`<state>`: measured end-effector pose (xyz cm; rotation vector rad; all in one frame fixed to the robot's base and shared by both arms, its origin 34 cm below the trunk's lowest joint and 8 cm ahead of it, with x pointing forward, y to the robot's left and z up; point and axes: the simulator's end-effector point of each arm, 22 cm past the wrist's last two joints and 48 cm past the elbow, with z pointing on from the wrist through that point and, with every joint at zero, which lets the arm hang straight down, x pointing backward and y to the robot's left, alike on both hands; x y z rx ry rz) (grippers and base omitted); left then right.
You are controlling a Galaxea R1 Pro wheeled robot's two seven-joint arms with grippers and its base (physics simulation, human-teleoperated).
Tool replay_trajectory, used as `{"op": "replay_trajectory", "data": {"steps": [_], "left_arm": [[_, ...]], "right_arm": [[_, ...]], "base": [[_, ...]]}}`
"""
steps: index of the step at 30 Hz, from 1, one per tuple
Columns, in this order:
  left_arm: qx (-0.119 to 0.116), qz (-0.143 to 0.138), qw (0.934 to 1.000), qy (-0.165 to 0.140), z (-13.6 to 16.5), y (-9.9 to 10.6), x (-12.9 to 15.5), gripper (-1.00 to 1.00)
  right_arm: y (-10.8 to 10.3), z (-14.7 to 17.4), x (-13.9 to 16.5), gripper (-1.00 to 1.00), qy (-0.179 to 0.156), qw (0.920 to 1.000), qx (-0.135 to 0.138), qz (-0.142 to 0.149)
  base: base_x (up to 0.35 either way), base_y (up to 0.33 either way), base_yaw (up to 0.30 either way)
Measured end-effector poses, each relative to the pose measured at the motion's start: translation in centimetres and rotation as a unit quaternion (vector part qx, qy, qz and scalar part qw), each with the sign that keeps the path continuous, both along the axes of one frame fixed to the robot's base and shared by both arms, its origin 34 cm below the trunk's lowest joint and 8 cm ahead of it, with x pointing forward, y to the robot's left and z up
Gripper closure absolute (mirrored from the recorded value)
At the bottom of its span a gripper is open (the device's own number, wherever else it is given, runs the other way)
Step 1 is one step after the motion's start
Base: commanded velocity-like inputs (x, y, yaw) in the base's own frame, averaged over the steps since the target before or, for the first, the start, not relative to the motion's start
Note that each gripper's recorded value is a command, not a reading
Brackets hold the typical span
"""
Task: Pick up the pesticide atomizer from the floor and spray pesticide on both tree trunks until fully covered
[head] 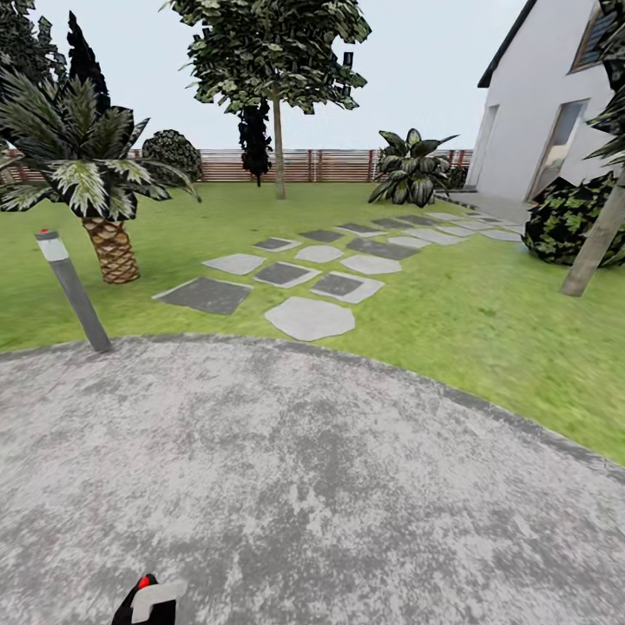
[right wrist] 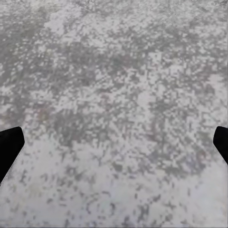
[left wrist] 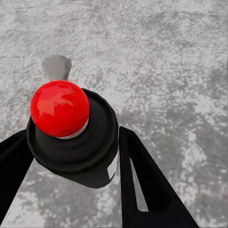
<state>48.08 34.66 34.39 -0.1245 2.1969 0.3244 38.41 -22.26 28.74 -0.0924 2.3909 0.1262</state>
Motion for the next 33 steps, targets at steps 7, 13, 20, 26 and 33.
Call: {"op": "replay_trajectory", "data": {"steps": [7, 13, 20, 26, 33], "left_arm": [[0.000, 0.001, 1.0000, -0.001, 0.03, 0.07, 0.01, 1.00], [0.000, 0.001, 1.0000, -0.001, 0.03, 0.04, 0.01, 1.00], [0.000, 0.001, 1.0000, -0.001, 0.03, 0.04, 0.01, 1.00], [0.000, 0.001, 1.0000, -0.001, 0.03, 0.03, 0.01, 1.00], [0.000, 0.001, 1.0000, -0.001, 0.03, 0.06, 0.01, 1.00]], "right_arm": [[0.01, 0.00, 0.00, -1.00, 0.000, 1.0000, 0.000, 0.000], [0.00, 0.00, 0.00, -1.00, 0.000, 1.0000, 0.000, 0.000], [0.00, 0.00, 0.00, -1.00, 0.000, 1.0000, 0.000, 0.000], [0.00, 0.00, 0.00, -1.00, 0.000, 1.0000, 0.000, 0.000], [0.00, 0.00, 0.00, -1.00, 0.000, 1.0000, 0.000, 0.000]], "base": [[0.337, 0.000, 0.000], [0.337, 0.000, 0.000], [0.337, 0.000, 0.000], [0.337, 0.000, 0.000], [0.337, 0.000, 0.000]]}}
